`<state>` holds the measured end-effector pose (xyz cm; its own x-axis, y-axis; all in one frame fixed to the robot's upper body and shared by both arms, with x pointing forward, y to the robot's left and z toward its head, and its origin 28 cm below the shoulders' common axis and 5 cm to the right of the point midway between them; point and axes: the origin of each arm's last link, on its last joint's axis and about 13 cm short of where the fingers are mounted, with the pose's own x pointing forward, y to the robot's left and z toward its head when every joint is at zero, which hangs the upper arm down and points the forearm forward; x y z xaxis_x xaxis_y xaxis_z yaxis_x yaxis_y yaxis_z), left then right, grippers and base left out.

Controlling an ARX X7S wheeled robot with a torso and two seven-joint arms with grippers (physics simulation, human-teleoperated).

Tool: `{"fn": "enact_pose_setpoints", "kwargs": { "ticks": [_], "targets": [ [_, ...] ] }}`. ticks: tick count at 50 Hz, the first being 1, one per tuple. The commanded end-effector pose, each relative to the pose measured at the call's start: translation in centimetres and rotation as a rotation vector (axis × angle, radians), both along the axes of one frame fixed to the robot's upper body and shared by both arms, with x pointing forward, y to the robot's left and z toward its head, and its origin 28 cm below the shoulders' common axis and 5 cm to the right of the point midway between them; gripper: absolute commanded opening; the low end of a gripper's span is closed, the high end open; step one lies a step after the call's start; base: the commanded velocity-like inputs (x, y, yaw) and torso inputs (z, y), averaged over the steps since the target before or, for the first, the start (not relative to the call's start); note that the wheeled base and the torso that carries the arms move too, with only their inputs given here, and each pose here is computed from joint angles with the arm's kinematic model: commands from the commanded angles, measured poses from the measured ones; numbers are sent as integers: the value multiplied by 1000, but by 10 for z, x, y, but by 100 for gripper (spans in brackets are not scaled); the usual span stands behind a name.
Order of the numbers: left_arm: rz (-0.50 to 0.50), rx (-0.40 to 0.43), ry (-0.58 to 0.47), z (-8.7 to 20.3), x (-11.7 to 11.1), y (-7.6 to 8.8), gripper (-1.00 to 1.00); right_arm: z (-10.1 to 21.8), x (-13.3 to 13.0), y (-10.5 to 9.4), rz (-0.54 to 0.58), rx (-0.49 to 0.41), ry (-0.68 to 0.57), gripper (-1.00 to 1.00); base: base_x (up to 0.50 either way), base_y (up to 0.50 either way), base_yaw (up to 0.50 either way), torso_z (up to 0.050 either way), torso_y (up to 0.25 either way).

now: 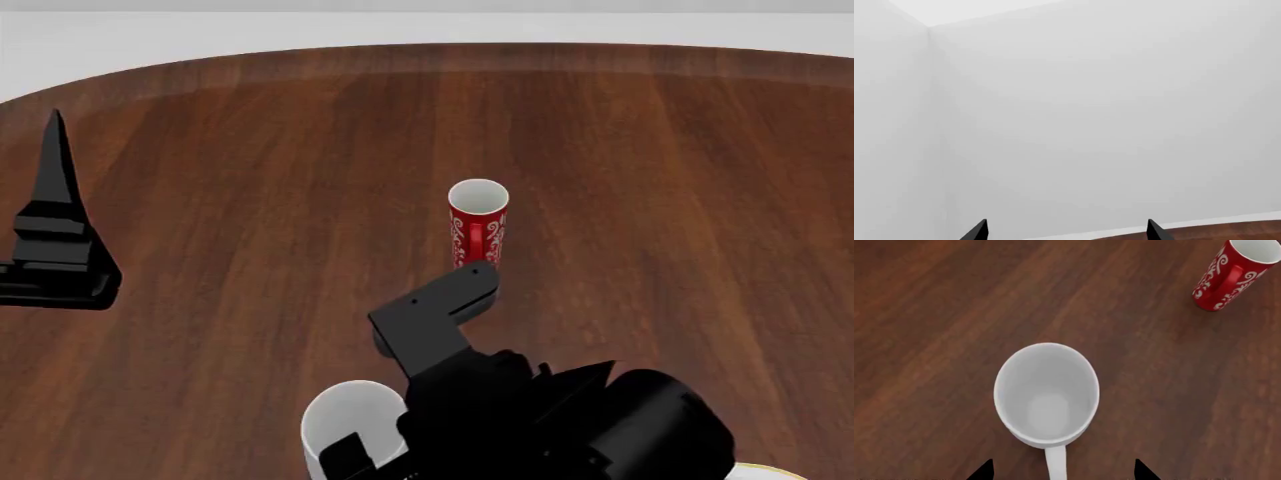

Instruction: Put the white mug on the plate.

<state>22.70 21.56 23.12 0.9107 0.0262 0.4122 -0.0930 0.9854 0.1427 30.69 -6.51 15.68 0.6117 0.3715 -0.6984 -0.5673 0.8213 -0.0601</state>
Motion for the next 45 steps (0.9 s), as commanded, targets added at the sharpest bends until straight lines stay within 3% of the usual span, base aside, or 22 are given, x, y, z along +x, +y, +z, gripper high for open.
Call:
{"fn": "enact_pose_setpoints", "kwargs": {
  "ticks": [1,45],
  "targets": [
    [0,0,1,0,-1,1,100,-4,2,2,5,-9,10,100,0,0,0,0,0],
    [13,-9,2,-2,-1,5,100,-24,15,9,8,-21,65,100,0,0,0,0,0]
  ]
}}
